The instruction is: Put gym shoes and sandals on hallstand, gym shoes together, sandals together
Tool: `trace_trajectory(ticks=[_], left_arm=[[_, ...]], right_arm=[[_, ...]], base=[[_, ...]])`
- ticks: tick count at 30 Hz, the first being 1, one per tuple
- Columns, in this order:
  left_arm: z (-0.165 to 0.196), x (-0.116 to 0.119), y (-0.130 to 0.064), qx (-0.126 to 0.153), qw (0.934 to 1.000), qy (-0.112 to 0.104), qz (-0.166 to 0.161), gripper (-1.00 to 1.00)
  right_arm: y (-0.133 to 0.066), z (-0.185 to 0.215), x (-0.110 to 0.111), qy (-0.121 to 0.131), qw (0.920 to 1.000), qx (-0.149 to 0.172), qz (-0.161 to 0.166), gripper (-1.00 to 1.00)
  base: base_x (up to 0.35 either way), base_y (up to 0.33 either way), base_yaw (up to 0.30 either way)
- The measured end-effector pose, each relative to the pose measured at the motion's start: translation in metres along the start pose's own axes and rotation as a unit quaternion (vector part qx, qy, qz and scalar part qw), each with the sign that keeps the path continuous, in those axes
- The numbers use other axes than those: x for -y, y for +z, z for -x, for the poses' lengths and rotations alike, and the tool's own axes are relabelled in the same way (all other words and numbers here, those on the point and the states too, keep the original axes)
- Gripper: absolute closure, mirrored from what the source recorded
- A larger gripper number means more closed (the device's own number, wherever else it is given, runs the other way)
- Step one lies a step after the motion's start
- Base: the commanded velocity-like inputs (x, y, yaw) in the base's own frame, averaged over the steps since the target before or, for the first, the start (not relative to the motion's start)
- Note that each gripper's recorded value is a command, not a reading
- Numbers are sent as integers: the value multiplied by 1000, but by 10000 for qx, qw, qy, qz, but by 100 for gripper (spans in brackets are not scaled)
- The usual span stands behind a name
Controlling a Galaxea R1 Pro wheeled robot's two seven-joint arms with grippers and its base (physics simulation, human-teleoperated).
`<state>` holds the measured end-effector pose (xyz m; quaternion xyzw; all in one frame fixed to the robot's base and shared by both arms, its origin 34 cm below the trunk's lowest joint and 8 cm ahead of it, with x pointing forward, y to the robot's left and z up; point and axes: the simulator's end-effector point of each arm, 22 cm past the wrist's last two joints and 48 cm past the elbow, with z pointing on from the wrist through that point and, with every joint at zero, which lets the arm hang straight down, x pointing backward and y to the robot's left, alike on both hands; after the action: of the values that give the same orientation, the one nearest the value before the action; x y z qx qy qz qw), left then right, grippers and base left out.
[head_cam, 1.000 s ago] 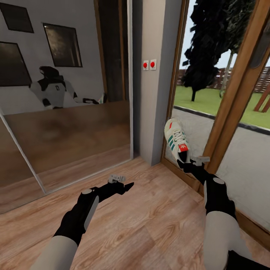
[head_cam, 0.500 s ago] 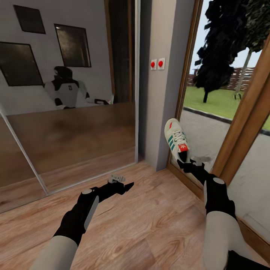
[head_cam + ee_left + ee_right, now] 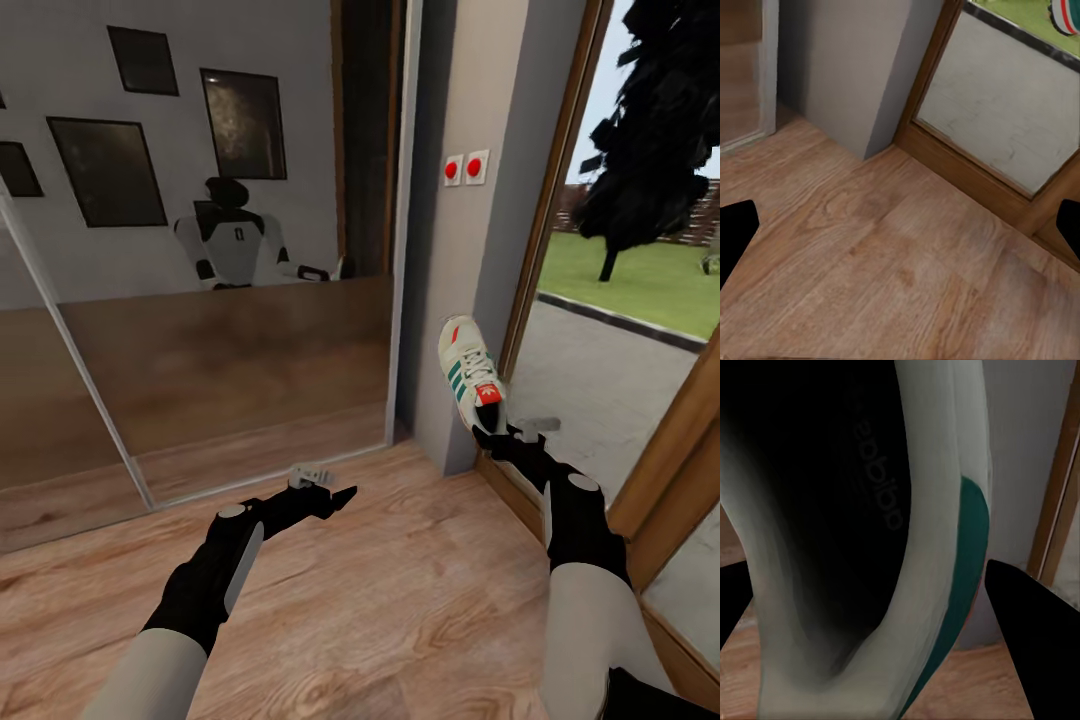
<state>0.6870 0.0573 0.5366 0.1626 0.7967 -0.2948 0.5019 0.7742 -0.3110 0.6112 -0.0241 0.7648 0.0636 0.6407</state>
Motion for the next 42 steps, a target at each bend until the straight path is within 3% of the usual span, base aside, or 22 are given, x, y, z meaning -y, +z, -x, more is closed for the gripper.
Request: trace_trajectory(ticks=[42], left_arm=[[0, 0, 0, 3, 10000, -5, -6, -100]], right_arm=[[0, -1, 0, 2, 10000, -6, 4, 100]], base=[[2, -1, 296]])
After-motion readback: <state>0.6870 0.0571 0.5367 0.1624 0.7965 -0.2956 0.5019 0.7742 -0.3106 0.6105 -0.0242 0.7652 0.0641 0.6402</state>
